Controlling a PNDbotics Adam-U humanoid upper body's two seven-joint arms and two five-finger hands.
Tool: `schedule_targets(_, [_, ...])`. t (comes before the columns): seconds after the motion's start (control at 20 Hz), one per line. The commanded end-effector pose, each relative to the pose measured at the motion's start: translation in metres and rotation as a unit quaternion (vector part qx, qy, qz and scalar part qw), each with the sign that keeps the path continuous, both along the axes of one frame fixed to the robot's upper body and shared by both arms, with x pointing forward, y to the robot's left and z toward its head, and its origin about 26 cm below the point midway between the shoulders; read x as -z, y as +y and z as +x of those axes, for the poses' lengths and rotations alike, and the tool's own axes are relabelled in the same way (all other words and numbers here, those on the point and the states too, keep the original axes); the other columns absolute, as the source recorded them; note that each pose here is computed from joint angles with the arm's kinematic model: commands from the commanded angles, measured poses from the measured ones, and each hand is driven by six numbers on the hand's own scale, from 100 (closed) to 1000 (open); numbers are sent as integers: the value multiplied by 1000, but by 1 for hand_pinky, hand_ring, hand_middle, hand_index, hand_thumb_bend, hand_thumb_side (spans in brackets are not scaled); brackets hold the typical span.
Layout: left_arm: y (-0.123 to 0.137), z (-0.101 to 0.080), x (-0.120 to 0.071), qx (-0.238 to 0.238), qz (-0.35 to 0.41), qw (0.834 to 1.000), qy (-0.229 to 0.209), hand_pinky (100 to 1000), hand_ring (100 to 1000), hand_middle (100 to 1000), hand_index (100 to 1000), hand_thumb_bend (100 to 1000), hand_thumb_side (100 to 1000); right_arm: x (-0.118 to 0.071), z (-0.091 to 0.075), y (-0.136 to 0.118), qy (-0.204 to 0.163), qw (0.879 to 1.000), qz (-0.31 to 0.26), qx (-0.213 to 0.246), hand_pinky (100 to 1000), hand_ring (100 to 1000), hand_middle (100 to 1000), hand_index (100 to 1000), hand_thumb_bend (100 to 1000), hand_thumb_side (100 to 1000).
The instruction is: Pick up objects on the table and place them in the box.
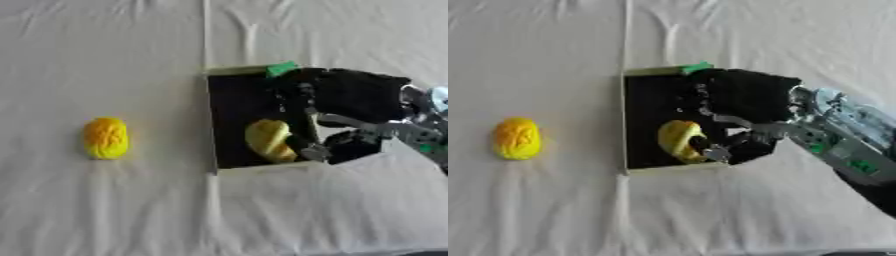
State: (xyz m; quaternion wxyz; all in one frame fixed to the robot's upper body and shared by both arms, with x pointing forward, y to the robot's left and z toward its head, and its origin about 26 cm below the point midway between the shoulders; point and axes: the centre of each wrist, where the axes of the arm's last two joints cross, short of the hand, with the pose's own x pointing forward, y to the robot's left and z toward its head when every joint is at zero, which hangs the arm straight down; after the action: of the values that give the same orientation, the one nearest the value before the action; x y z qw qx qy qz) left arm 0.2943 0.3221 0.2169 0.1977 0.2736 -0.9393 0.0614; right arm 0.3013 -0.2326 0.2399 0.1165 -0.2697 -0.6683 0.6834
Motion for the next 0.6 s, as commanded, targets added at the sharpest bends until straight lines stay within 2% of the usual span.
schedule_targets(0.05, [2, -4, -9, -1, 14, 1000, -12, 802, 740, 685, 853, 100, 289, -22, -3, -15, -40, 998, 44, 3, 924, 951, 795, 934, 100, 100])
schedule_targets(0.2, [2, -4, -11, 1, 25, 1000, -5, 803, 741, 688, 854, 100, 288, -30, -4, -34, -46, 988, 145, 0, 930, 945, 763, 930, 100, 100])
schedule_targets(0.3, [2, -4, -12, 1, 36, 999, 0, 803, 742, 689, 854, 100, 284, -37, -5, -50, -47, 975, 216, -2, 934, 944, 753, 924, 100, 100])
schedule_targets(0.6, [7, -6, -21, -12, 103, 994, 32, 809, 748, 701, 862, 100, 246, -47, -15, -94, -75, 920, 384, -32, 933, 927, 724, 906, 100, 100])
